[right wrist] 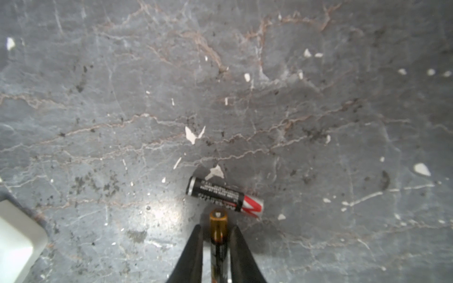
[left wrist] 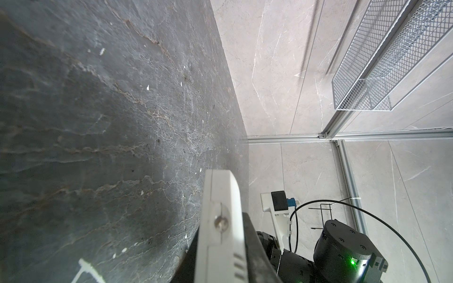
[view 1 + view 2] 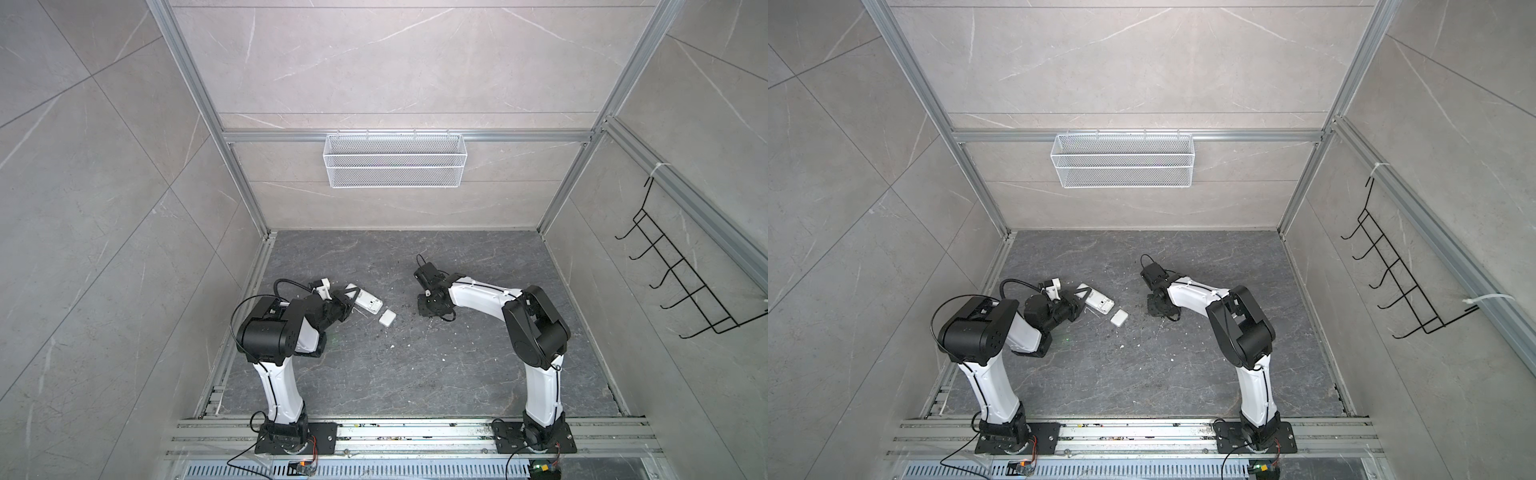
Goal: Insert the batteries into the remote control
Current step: 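Grasp the gold-topped battery upright with the right gripper, then carry the battery to the remote held by the left gripper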
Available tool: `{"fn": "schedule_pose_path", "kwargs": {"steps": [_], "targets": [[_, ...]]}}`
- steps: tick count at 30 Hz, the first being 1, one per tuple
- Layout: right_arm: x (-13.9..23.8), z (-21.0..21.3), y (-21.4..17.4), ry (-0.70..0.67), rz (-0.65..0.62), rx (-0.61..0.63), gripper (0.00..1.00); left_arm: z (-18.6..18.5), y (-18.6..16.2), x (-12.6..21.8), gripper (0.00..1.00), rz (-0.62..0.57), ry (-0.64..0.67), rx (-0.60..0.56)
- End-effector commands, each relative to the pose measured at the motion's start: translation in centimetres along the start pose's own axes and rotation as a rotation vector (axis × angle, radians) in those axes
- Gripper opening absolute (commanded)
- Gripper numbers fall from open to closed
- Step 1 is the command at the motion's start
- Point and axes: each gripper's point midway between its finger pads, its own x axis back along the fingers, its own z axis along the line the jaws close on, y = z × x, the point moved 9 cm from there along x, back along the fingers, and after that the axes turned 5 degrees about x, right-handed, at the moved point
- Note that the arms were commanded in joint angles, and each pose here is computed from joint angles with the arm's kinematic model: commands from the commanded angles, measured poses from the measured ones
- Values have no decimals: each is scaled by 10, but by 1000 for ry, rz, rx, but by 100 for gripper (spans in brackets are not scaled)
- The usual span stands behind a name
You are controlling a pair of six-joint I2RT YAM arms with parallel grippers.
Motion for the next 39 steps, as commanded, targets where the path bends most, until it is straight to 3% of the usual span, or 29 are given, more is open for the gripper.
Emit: {"fn": "schedule_pose_path", "kwargs": {"steps": [1, 12, 16, 22, 27, 34, 39], "targets": [[-3, -4, -15, -50, 46, 2, 24, -16, 5, -1, 0, -8, -76, -75], [6, -5, -14, -62, 13, -32, 9, -22, 4, -1, 0, 4, -93, -46], [36, -5, -10, -19, -80, -120, 8, -39, -4, -6, 0, -11, -133, -73], [108, -5, -9, 89, -312, -293, 8, -59, -17, -13, 0, -88, -170, 17], [154, 11, -4, 150, -432, -310, 8, -76, -28, -27, 0, -150, -211, 55], [183, 29, 6, 223, -503, -333, 8, -86, -42, -43, 0, -194, -248, 189], [188, 40, 13, 272, -540, -356, 8, -96, -48, -43, 0, -197, -275, 201]]}}
